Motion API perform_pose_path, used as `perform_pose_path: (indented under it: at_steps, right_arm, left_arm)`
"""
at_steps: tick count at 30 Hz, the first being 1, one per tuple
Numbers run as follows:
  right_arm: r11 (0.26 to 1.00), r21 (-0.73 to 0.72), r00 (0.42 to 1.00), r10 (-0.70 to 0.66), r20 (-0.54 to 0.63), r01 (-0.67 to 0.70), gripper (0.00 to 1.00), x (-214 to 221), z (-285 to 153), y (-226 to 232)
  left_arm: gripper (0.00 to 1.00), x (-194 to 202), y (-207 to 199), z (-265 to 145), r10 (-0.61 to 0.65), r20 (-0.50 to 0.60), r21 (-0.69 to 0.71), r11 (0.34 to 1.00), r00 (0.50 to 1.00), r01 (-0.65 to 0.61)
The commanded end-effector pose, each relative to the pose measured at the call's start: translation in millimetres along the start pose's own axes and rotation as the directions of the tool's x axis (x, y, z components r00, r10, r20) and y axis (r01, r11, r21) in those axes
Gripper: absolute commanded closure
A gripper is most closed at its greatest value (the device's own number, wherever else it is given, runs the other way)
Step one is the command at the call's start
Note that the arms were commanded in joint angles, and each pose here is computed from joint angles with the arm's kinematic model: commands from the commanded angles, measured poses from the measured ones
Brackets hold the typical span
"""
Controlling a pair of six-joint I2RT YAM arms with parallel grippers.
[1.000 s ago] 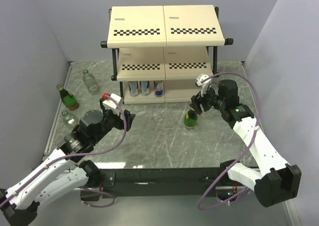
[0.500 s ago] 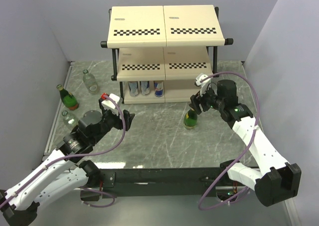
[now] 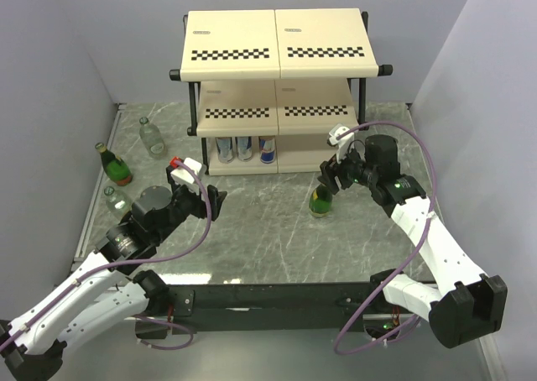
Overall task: Place and organize the beverage onto the shelf
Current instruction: Pick up the drink from the center of the board.
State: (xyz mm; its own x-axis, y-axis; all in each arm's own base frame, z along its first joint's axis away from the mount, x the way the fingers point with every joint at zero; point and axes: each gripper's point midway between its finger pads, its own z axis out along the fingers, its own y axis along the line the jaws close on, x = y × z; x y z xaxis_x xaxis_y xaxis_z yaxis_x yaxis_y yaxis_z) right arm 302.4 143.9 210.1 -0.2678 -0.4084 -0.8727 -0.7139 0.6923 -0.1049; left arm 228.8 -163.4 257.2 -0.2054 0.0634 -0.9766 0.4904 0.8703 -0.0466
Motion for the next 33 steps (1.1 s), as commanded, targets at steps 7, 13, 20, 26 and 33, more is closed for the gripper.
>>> perform_pose_path:
  at_steps: [7,13,20,26,33]
  right_arm:
    - [1.000,-0.015,1.000,0.006,0.011,-0.006,0.28,-6,-2,5]
    - [0.999,-0.036,1.000,0.007,-0.020,-0.008,0.31,6,1,12]
    - [0.999,-0.051,0.999,0.012,-0.051,-0.014,0.34,16,5,17]
    - [0.998,-0.050,0.997,0.020,-0.068,-0.024,0.35,22,8,17]
    - [0.998,-0.047,0.997,0.025,-0.080,-0.029,0.36,25,10,16]
  left_arm:
    - [0.17,-12,2,-1,-0.008,0.041,-0.009,1.000,0.999,0.008]
    - [0.17,-12,2,-1,-0.006,0.039,-0.007,1.000,0.999,0.006]
    - [0.17,-11,2,-1,-0.006,0.036,-0.009,1.000,0.999,0.006]
    - [0.17,-11,3,-1,-0.006,0.038,-0.010,1.000,0.999,0.006]
    - [0.17,-11,3,-1,-0.004,0.036,-0.009,1.000,0.999,0.005]
